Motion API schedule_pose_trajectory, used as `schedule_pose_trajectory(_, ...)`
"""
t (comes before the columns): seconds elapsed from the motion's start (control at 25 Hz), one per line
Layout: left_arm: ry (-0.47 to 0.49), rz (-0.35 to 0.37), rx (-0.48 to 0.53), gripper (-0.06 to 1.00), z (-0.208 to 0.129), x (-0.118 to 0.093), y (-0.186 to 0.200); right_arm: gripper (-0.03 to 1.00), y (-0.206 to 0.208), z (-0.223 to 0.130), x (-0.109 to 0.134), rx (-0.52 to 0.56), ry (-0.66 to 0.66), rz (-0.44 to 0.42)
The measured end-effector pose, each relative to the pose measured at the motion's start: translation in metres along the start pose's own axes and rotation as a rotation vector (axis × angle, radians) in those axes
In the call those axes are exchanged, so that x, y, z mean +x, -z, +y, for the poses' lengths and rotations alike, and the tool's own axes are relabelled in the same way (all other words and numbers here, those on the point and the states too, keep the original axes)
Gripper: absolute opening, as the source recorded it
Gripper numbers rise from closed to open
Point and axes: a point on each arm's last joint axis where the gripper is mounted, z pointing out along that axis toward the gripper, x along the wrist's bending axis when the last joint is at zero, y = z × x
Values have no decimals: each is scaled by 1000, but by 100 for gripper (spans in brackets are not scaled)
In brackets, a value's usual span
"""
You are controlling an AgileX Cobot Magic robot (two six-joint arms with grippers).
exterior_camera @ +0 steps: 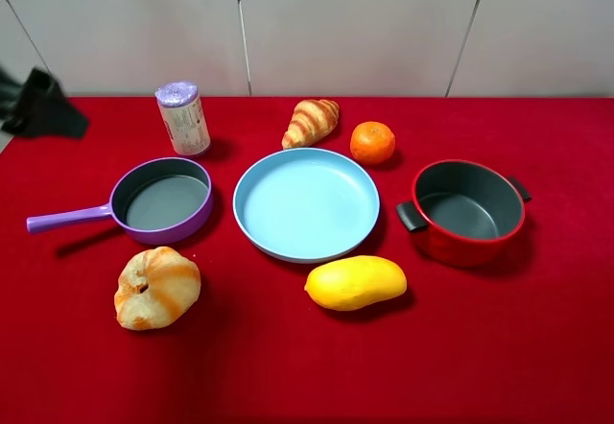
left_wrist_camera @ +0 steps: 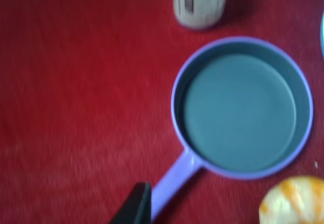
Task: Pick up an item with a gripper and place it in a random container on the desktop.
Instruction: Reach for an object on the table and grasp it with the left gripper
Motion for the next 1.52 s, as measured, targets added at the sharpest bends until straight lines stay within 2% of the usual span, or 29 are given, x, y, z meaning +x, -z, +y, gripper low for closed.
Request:
schedule_pose_trajectory(0.28, -89, -25, 4, 99, 55, -8, -31, 69, 0, 0, 0, 0, 0, 0)
schedule_pose_trajectory(0.72, -196, -93, -10, 99, 128, -44, -92, 69, 0, 0, 0, 0, 0, 0)
schedule_pose_trajectory(1.12, -264, -139, -9, 99, 161, -82, -148, 69, 0, 0, 0, 0, 0, 0)
schedule_pose_trajectory(1.52, -293, -156, -23, 99, 166, -106, -203, 69, 0, 0, 0, 0, 0, 0)
